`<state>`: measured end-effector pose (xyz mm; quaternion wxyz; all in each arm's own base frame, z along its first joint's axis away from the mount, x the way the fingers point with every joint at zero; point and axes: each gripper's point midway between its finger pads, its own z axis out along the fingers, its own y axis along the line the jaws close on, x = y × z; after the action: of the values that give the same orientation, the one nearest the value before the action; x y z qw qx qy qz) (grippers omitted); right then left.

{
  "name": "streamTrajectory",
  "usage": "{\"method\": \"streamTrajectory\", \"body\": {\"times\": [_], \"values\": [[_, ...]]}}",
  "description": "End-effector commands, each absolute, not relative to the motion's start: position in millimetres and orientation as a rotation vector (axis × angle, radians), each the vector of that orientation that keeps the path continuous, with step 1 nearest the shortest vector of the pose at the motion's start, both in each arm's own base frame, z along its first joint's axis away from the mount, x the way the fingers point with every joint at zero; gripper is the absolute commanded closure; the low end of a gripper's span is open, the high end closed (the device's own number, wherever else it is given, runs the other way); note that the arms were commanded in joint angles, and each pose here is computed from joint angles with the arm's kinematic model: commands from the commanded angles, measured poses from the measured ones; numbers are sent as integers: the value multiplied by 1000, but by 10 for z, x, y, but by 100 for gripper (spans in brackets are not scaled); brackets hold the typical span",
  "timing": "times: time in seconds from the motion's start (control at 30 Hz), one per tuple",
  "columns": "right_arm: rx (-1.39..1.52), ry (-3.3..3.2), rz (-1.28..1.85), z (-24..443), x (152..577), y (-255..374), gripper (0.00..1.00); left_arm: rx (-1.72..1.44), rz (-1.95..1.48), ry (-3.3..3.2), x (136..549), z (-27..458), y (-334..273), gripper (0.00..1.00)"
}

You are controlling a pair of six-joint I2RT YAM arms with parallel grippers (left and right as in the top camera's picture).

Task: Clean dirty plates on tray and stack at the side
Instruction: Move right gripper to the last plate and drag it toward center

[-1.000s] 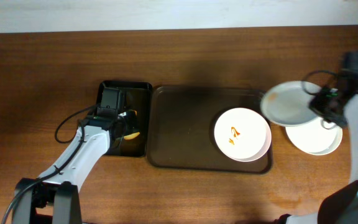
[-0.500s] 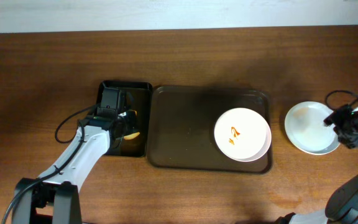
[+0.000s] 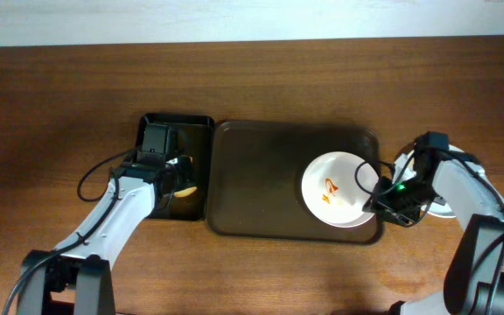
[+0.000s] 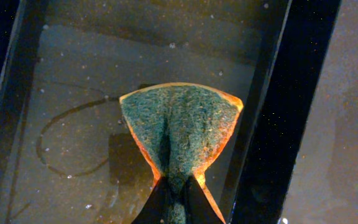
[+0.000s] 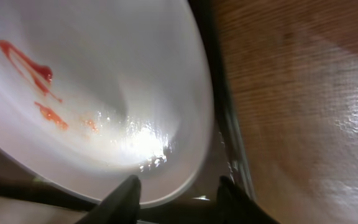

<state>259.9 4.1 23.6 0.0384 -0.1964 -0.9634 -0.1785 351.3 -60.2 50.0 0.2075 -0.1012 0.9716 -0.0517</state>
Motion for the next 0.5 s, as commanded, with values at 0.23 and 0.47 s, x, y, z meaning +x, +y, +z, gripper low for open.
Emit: {"method": "streamTrajectory", "body": {"times": [0.23,0.47], "values": [[-654,-3019,-513,5,2679,138,95,-268,-131,2730,3464,456,-578,100],[-358,-3160,-655,79,2990,1006,96,104,-596,2531,3611,1037,-1241,100]]}}
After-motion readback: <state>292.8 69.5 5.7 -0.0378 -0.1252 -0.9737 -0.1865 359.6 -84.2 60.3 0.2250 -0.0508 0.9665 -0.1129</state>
